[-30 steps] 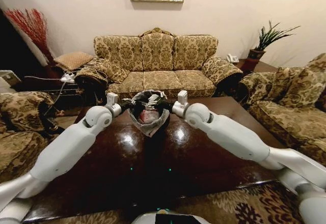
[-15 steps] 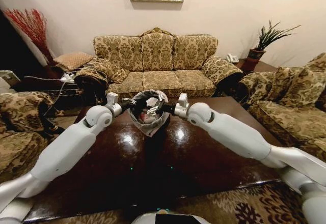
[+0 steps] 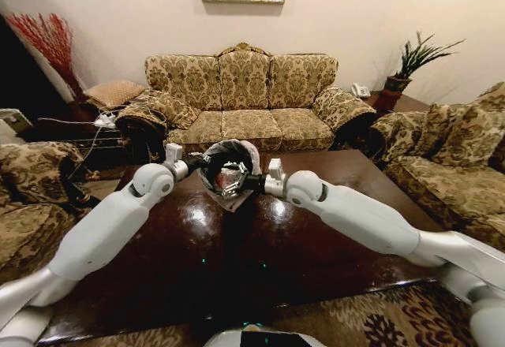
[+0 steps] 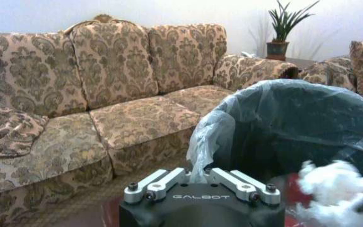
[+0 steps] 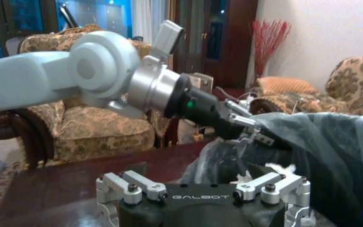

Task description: Move to the front of the table and place the trash on the table into the trash bin.

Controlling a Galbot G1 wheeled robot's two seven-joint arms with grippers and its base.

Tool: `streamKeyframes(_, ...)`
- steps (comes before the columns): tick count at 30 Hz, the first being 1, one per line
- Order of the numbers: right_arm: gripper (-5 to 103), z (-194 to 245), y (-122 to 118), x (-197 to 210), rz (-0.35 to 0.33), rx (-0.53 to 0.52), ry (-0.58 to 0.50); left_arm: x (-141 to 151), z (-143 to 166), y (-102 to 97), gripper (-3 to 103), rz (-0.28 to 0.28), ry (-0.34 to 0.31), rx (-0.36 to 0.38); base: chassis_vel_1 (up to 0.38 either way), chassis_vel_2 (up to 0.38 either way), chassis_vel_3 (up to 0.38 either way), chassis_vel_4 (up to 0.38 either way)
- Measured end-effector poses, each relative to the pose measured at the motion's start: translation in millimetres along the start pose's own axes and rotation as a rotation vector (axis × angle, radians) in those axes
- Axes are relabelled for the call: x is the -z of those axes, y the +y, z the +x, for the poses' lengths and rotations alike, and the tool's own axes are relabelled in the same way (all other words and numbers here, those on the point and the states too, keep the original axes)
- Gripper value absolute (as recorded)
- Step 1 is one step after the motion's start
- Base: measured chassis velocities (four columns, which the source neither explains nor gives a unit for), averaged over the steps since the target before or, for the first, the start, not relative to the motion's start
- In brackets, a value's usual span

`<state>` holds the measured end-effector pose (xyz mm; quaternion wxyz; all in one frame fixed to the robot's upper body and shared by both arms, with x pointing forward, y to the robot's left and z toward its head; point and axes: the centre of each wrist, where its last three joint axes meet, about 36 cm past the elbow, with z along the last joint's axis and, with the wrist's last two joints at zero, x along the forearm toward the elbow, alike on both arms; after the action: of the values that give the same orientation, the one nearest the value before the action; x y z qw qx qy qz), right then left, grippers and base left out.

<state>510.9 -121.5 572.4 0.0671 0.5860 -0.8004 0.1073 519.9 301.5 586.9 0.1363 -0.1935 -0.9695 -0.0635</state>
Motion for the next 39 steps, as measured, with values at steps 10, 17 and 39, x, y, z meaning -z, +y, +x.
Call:
streamKeyframes(10,100,45.9,8.0,-5.9,-0.026,-0.024,0.040,0.1,-1.6,4.5,3,0.001,0.002,0.007,0.000,0.000,0.000,0.000)
streamKeyframes(17,100,76.5,13.0,-13.3,-0.034,-0.054,0.044,0.2,-4.8,0.2,3,0.000,0.003,-0.005,0.000,0.000,0.000,0.000)
streamKeyframes(39,100,97.5,9.3,0.7,-0.008,-0.129,-0.020,6.3,-2.8,-18.7,3,-0.018,0.002,-0.030,0.000,0.000,0.000,0.000)
